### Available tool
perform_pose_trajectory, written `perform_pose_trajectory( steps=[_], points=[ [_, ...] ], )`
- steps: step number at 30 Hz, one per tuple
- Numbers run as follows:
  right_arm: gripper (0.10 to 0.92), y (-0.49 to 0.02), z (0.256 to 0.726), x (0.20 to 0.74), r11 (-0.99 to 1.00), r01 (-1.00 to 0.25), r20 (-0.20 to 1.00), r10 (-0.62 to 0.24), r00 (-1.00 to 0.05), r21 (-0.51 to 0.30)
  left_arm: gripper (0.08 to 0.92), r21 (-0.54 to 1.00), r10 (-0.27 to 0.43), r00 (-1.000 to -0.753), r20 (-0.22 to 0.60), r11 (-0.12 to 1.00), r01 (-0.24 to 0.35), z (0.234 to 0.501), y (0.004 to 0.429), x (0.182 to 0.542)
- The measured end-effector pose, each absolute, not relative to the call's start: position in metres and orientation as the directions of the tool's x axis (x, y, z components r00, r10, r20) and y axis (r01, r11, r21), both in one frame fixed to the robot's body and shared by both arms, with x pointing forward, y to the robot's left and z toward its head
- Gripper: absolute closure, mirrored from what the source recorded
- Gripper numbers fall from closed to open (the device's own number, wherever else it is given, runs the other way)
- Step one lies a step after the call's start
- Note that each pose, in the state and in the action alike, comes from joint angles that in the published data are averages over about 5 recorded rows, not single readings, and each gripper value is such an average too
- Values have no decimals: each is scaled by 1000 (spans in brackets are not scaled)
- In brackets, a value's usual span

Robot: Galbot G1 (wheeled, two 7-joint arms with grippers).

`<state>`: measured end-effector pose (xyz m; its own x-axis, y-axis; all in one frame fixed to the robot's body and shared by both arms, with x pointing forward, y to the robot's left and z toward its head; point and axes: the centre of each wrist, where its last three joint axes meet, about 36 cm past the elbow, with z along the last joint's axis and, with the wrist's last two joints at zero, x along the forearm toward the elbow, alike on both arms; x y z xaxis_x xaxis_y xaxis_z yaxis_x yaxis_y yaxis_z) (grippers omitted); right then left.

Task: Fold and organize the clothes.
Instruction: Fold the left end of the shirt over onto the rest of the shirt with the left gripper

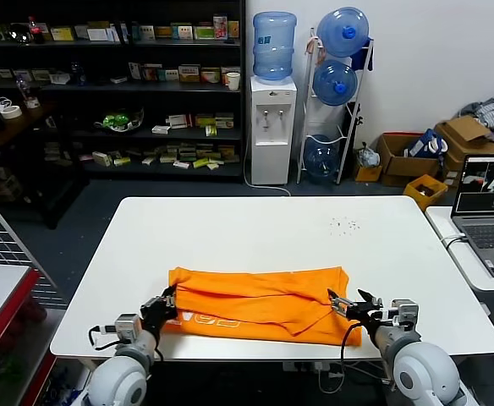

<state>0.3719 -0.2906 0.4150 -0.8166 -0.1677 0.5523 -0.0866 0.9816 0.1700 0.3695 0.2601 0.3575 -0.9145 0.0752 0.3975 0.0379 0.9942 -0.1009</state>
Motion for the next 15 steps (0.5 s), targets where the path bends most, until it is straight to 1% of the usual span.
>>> perform_pose_trajectory(
  steps=[6,15],
  points=[
    [200,-286,414,374,979,-96,545,-179,-819,178,891,-25,18,-913,407,1000,8,370,308,375],
    [200,-286,416,374,979,-97,536,-180,-825,179,891,120,-102,-905,413,991,-57,388,386,388]
  ],
)
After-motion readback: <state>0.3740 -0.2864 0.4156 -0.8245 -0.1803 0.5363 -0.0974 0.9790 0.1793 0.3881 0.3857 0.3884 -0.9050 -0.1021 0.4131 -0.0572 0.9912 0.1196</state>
